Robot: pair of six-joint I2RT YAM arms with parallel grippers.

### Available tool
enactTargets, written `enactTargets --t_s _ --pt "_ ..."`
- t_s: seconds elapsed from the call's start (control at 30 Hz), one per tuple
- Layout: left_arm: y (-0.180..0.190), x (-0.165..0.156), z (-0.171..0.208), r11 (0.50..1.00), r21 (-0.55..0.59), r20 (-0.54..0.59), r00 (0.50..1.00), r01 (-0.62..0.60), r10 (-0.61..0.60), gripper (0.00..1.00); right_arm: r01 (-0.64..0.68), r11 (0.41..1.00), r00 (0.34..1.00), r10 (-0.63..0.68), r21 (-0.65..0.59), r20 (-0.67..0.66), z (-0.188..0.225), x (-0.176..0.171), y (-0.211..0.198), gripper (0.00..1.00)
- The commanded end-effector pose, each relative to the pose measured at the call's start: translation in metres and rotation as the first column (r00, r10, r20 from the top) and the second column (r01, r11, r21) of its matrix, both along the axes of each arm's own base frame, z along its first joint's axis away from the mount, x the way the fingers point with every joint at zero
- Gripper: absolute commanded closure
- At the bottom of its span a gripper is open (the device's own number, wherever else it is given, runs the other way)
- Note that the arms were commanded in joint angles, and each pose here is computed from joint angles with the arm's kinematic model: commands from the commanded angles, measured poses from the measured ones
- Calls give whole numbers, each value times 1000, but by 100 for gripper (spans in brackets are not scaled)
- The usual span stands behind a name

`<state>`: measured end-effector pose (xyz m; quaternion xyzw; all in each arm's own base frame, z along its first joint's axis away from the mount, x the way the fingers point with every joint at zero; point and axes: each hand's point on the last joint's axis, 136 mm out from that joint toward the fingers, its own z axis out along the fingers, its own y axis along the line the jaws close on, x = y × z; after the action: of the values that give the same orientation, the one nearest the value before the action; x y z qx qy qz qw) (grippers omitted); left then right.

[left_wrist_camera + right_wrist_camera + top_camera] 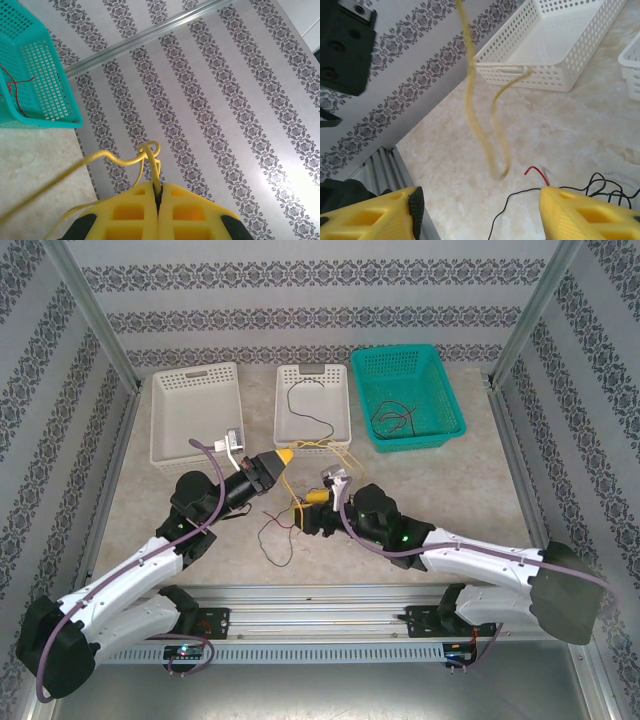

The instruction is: Untangle the cables

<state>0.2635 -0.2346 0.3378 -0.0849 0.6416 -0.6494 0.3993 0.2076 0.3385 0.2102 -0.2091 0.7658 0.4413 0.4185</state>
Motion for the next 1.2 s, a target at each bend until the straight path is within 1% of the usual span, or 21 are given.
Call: enactTargets --t_s 0.0,0.13,0.23,0.3,0.4,0.63,0.8,0.83,0.93,1.0,1.17 --pt "0 -8 31 998 -57 79 997 10 -5 100 9 1000 998 -11 30 67 17 2 11 37" --pt "-2 -9 32 998 -60 82 997 14 -9 100 38 999 993 -39 7 115 15 4 14 37" --pt "-3 -10 33 998 -63 85 996 17 -12 100 61 998 988 -62 14 144 17 6 15 38" --pt "-3 -10 33 998 -65 87 996 17 -11 100 75 997 985 -77 24 154 18 8 15 40" --pt "-4 -12 34 997 -71 89 996 20 -14 100 70 997 985 -76 41 157 20 9 20 46" --pt "-7 -14 35 997 -77 93 995 28 -21 100 75 996 982 -83 53 171 19 9 30 47" --pt "-8 -17 37 996 -83 98 995 33 -24 100 133 989 971 -143 64 189 23 16 24 58" --pt "-7 -17 38 996 -85 100 995 33 -24 100 140 988 970 -150 68 193 24 17 23 64" --pt "-7 -18 38 996 -86 100 995 34 -25 100 155 985 965 -167 72 201 27 19 20 91" --pt "-3 -21 41 997 -79 108 994 23 -14 100 159 985 966 -168 63 198 25 18 18 100" --pt "11 -24 47 999 -21 125 991 -35 37 100 184 982 964 -190 49 185 13 16 2 100"
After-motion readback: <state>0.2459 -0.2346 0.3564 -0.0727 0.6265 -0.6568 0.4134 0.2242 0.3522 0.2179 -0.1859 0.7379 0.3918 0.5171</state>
